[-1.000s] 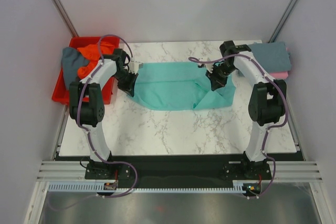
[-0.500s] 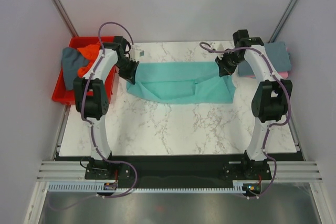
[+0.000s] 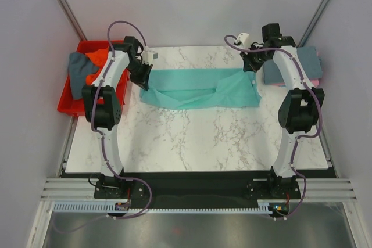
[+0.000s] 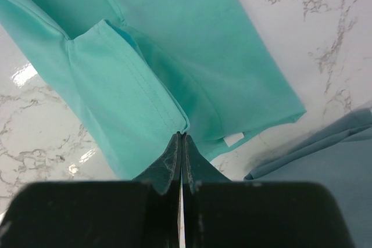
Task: Fold and stack the t-shirts
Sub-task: Fold the tshirt
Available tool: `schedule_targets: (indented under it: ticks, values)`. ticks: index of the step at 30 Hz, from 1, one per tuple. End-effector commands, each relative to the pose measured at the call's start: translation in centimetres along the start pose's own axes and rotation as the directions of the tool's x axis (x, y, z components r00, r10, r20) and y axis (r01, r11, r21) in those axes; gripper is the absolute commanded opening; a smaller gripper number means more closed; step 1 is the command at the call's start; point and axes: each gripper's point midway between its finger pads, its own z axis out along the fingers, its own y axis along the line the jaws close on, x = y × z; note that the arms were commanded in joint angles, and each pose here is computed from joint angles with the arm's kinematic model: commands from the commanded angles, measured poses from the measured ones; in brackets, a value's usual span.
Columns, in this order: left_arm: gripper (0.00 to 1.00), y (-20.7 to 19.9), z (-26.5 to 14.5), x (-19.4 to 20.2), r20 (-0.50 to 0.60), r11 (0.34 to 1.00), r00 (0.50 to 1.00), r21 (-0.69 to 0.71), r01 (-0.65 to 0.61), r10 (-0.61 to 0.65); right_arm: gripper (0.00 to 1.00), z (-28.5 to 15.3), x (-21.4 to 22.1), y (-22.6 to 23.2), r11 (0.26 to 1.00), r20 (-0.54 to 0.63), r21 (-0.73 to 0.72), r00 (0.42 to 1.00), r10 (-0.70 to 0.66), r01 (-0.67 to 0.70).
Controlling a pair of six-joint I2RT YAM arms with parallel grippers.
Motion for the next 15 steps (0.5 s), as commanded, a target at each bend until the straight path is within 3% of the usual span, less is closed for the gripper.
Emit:
schedule_targets:
  ticks: [1, 15]
  values:
    - [0.02, 1.1, -1.3, -1.4, 0.046, 0.999, 0.999, -0.034, 0.018, -0.017, 0.0, -0.9, -2.0, -2.4, 0.997, 0.063, 0.076, 0.998, -0.012, 0.007]
    - [0.02, 4.8, -0.4, -2.4, 0.046, 0.981, 0.998, -0.185, 0.054, -0.046, 0.0, 0.2, -3.3, -5.2, 0.991, 0.105, 0.134, 0.994, 0.001, -0.015]
